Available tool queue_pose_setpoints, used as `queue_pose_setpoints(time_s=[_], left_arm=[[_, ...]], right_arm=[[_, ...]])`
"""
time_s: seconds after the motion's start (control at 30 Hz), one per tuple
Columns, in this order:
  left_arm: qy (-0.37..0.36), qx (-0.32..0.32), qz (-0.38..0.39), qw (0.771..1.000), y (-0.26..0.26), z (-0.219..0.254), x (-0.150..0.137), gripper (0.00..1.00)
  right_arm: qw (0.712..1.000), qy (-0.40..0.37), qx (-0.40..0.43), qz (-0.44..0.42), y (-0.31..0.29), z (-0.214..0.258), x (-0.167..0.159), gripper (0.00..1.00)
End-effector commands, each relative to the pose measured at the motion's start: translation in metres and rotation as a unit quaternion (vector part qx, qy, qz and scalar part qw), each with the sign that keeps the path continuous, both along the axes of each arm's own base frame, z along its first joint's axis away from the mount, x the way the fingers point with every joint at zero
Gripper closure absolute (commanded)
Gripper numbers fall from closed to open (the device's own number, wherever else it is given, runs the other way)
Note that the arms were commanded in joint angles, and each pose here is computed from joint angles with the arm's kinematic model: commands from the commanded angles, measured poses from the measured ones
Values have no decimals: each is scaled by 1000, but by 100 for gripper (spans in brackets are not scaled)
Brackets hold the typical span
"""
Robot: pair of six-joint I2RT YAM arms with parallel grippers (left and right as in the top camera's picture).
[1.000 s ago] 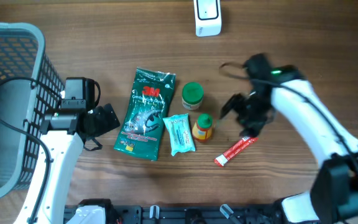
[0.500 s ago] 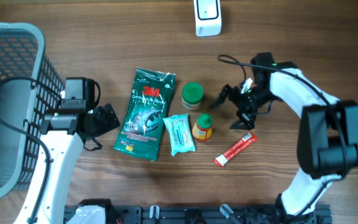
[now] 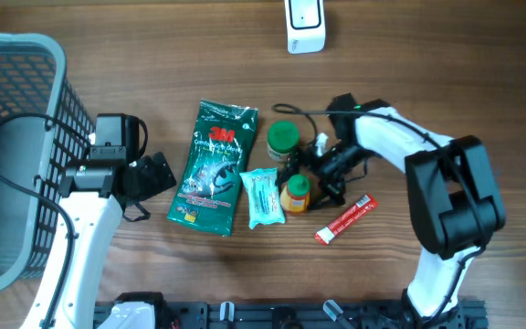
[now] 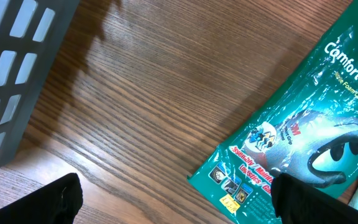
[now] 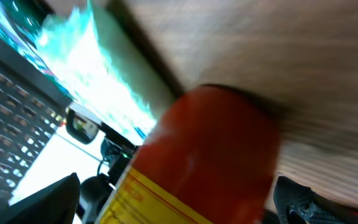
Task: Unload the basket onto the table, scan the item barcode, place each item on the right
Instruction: 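Lower the right gripper and grasp the upright sauce bottle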
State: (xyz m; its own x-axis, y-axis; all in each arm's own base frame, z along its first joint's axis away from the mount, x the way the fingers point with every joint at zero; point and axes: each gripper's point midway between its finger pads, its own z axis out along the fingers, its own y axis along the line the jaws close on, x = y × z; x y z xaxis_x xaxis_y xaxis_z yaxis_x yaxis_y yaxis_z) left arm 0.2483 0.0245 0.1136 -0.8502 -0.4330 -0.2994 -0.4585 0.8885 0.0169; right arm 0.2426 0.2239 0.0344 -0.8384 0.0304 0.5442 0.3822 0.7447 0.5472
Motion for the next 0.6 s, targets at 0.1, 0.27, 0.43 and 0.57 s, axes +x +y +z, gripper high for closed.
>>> queue_pose_setpoints(time_s=[0.1,0.27,0.43,0.57], left_arm=[[-1,0,-7,1000,1,0,-2,0],[-1,0,-7,1000,1,0,-2,0],[-1,0,-7,1000,1,0,-2,0],[0,0,-7,1000,1,0,-2,0]], right_arm=[[1000,11,10,11,5,-5,-11,8],[994,55,-75,-53,-8,-21,-6,25],[985,74,-89,-124,-16,-23,15,31],[980,54,-104,-159,-43,-26,34,30]])
